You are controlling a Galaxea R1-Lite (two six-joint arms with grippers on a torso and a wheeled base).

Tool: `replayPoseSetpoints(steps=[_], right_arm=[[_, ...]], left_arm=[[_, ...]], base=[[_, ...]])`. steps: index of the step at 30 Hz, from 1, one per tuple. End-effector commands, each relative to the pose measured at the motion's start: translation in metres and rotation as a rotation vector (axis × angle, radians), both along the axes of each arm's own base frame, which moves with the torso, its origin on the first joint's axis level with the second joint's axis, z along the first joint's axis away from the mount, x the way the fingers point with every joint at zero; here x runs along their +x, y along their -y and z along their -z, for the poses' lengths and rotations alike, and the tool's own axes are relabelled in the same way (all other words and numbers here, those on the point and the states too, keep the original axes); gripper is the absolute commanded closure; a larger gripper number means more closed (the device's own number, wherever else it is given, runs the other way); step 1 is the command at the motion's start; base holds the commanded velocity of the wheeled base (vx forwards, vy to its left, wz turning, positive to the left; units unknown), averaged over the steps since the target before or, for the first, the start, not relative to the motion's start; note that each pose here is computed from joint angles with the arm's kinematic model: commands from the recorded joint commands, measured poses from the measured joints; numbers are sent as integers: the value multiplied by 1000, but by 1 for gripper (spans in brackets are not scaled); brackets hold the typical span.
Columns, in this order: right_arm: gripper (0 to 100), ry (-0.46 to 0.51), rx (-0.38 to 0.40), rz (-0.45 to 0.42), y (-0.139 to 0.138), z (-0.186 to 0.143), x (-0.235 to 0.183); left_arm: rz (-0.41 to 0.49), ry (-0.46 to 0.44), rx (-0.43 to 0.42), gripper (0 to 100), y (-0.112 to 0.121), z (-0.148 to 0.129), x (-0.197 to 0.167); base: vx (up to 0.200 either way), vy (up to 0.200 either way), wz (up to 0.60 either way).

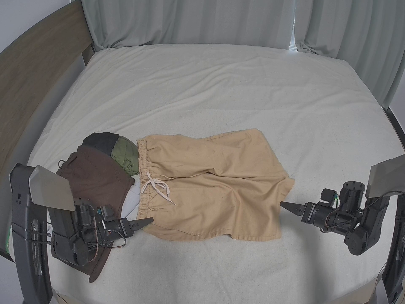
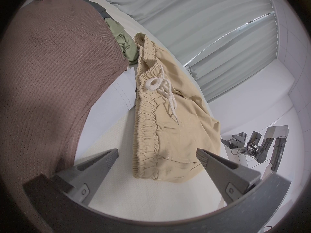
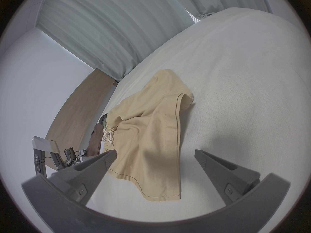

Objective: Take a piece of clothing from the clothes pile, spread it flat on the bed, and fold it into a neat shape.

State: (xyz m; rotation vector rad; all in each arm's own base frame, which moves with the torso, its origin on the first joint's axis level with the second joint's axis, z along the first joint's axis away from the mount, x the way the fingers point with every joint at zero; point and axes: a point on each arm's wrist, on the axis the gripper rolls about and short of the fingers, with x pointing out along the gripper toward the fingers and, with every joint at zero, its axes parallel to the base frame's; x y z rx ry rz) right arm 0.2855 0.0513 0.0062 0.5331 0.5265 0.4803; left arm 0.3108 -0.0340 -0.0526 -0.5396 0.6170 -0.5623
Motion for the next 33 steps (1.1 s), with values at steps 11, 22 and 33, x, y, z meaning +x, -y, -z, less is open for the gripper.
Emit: replayPoseSetpoints(steps=[11,22,33], right_arm=[[0,-4,0,-2,-1,2,1],[0,-70,-9,-2,1,19,-2],[0,-197,-24,-26,-3,55,-8]], left_arm=[[-35,-4,14,0,5,11,9],[-40,-10,6,100,4,12,9],[-48,6,6,100,1,8,12]], base=[[0,0,0],[0,0,0],[0,0,0]])
